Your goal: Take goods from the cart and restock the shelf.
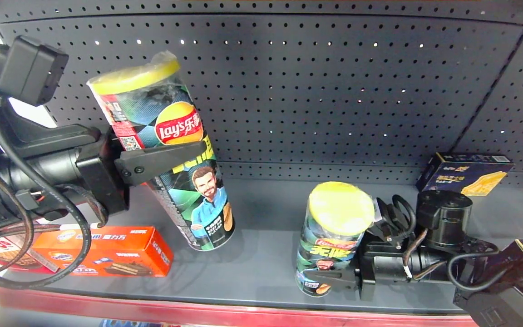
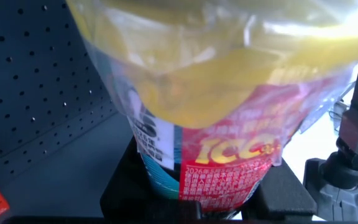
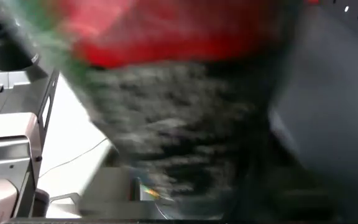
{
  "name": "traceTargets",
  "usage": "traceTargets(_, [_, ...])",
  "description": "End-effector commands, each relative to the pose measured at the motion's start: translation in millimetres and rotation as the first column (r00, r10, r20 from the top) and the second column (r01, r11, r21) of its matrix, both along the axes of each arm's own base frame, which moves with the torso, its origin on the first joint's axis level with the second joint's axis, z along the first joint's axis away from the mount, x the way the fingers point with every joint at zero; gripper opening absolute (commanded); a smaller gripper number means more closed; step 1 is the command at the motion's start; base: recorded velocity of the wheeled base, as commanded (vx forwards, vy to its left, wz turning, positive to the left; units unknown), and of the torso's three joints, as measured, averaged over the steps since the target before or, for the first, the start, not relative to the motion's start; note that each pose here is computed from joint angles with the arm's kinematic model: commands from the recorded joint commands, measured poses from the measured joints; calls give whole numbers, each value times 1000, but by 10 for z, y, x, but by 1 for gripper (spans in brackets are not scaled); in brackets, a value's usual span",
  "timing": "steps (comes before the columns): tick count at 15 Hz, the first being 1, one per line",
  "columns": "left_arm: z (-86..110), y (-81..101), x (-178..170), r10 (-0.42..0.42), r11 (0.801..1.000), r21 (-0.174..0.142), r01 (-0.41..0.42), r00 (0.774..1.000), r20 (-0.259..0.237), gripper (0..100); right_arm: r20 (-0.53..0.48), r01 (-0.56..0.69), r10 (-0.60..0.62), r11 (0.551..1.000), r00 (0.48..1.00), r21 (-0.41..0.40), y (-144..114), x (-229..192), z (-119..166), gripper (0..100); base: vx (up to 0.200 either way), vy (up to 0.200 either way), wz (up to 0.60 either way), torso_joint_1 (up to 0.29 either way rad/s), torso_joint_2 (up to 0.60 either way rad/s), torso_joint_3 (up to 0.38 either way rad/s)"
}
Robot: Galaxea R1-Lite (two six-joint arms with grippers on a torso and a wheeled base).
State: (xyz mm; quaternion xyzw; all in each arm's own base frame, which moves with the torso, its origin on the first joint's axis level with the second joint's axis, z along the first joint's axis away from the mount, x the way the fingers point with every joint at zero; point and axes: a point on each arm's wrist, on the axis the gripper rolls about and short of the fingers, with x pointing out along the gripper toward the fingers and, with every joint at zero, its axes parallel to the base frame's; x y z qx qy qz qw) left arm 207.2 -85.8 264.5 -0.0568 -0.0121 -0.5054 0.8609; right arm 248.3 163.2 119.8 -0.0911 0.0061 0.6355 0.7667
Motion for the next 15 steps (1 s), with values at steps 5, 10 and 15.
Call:
traceTargets(5, [-27, 29, -95, -2, 1000, 0, 2, 1000, -4, 0, 26, 84, -85, 996, 996, 16, -357, -171, 163, 100, 0, 0, 0, 0, 0, 0])
traceTargets(10, [-33, 48, -149, -2, 1000, -1, 2, 1000, -1, 0, 92, 215, -220, 975, 971, 57, -842, -506, 392, 100, 0, 0, 0, 0, 0, 0])
traceTargets(15, [-10, 64, -186, 3, 1000, -5, -3, 1000, 11, 0, 173, 468, -500, 862, 848, 195, -1452, -1209, 858, 100, 0, 0, 0, 0, 0, 0])
